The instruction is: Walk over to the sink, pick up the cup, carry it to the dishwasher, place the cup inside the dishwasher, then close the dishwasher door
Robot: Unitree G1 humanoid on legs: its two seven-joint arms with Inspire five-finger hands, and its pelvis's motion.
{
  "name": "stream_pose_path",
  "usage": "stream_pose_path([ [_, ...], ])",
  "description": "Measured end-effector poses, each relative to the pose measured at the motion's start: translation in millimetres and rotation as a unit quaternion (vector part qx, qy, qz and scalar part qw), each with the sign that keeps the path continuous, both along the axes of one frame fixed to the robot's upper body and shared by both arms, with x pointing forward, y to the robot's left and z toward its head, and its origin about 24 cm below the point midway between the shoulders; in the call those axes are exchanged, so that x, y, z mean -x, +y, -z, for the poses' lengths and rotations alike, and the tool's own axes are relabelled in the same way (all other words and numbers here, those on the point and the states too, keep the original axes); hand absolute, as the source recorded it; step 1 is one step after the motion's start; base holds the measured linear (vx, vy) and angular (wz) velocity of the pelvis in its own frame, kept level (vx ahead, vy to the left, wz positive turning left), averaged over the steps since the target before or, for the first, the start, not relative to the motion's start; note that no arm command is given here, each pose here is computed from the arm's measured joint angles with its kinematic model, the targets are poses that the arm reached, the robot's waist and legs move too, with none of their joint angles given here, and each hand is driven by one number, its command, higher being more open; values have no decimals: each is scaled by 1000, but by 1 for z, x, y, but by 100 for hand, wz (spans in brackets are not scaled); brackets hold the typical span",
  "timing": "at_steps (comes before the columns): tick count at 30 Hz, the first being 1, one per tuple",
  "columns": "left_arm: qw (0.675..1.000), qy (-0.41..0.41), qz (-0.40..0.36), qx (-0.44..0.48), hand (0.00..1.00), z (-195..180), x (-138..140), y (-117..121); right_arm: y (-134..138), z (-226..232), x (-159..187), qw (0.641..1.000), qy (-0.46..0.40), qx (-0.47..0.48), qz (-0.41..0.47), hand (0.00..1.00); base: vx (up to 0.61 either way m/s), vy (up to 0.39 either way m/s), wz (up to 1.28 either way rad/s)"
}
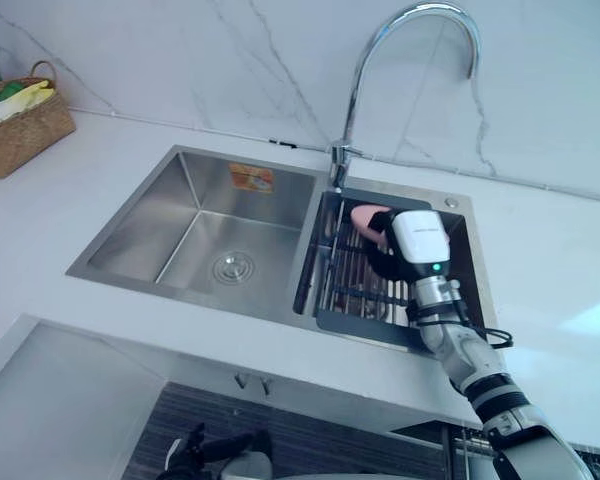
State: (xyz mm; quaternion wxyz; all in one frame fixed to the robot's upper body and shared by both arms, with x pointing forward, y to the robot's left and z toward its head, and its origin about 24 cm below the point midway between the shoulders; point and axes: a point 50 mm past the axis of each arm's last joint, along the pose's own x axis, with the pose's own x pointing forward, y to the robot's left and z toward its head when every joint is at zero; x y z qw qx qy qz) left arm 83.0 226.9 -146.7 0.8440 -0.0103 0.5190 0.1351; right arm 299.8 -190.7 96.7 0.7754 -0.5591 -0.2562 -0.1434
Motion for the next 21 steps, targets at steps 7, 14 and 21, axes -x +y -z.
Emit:
stream_pose_path([
  [7, 1000, 16, 8, -8, 100, 2, 8, 1, -23, -87, 42, 977, -214, -23, 11, 0, 22, 8, -36],
  [14, 999, 24, 20, -9, 100, 3, 11, -1, -32, -59, 60, 988, -155, -9, 21, 0, 9, 0, -21],
  [21, 999, 45, 7, 0, 100, 7, 19, -1, -75, -42, 101, 973, -172, -31, 147, 0, 10, 11, -23],
])
